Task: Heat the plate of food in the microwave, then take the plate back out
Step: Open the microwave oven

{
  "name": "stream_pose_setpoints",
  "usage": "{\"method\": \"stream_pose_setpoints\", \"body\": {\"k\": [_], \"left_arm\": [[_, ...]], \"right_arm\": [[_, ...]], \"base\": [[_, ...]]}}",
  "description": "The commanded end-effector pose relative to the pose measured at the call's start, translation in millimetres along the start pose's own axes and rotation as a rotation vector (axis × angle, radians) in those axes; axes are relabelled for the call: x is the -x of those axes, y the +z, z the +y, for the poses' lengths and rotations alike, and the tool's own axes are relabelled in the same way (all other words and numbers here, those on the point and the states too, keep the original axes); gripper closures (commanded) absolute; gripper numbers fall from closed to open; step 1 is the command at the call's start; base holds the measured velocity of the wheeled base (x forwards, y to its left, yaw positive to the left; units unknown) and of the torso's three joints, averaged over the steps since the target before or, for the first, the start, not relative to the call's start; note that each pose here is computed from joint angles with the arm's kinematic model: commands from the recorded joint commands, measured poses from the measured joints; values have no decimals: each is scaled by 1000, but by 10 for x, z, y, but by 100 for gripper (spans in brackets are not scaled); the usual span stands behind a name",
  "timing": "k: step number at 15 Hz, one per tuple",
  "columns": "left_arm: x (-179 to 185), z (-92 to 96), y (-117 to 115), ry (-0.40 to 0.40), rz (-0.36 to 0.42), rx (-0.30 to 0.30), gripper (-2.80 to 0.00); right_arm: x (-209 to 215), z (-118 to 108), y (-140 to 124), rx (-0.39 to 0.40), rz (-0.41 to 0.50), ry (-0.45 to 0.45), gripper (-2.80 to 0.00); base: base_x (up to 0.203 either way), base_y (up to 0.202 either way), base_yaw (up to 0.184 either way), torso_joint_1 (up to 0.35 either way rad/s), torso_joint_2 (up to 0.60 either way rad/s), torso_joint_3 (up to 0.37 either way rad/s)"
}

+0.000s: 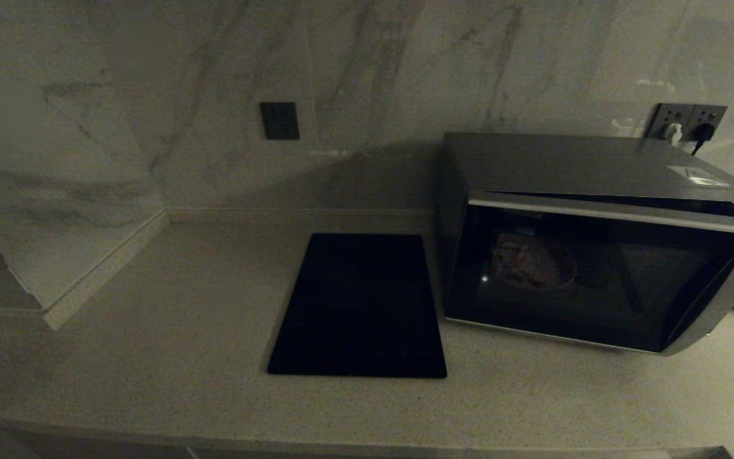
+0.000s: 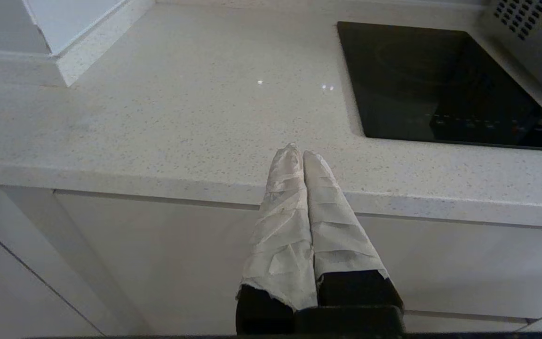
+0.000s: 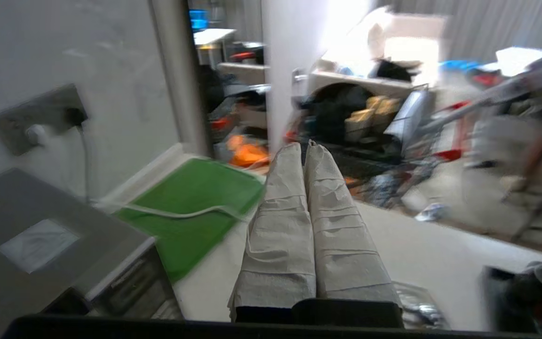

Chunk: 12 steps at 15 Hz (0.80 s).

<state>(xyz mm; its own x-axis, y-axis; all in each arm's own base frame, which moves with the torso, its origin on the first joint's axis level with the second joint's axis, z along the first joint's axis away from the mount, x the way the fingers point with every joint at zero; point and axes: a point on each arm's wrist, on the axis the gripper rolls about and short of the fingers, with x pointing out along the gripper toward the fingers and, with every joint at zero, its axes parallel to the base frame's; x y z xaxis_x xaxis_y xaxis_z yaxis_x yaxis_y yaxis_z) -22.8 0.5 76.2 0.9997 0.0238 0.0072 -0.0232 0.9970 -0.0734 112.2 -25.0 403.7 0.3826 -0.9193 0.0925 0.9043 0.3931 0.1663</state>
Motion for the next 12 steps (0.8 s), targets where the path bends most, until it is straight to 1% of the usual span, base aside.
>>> {"method": "stream_pose_setpoints", "body": {"k": [1, 2, 3, 4, 5, 8, 10, 12], "left_arm": [[-1, 0, 1, 1, 1, 0, 0], [-1, 0, 1, 1, 1, 0, 0], [0, 0, 0, 1, 0, 0, 0], [-1, 0, 1, 1, 1, 0, 0], [-1, 0, 1, 1, 1, 0, 0], [0, 0, 1, 1, 0, 0, 0], [0, 0, 1, 1, 0, 0, 0], [0, 0, 1, 1, 0, 0, 0]], "right_arm": [[144, -260, 221, -185, -3, 251, 0], [211, -381, 298, -222, 28, 365, 0], [278, -479, 310, -210, 99, 489, 0], [323, -521, 292, -187, 172, 598, 0], [314, -479, 219, -141, 269, 673, 0], [37, -37, -21, -24, 471, 744, 0], [-137, 232, -181, 54, 612, 746, 0], [-306, 487, -402, 106, 744, 722, 0]], "base": [[0, 0, 0, 0, 0, 0], [0, 0, 0, 0, 0, 0], [0, 0, 0, 0, 0, 0], [0, 0, 0, 0, 0, 0], [0, 0, 0, 0, 0, 0], [0, 0, 0, 0, 0, 0], [0, 0, 0, 0, 0, 0], [0, 0, 0, 0, 0, 0]]}}
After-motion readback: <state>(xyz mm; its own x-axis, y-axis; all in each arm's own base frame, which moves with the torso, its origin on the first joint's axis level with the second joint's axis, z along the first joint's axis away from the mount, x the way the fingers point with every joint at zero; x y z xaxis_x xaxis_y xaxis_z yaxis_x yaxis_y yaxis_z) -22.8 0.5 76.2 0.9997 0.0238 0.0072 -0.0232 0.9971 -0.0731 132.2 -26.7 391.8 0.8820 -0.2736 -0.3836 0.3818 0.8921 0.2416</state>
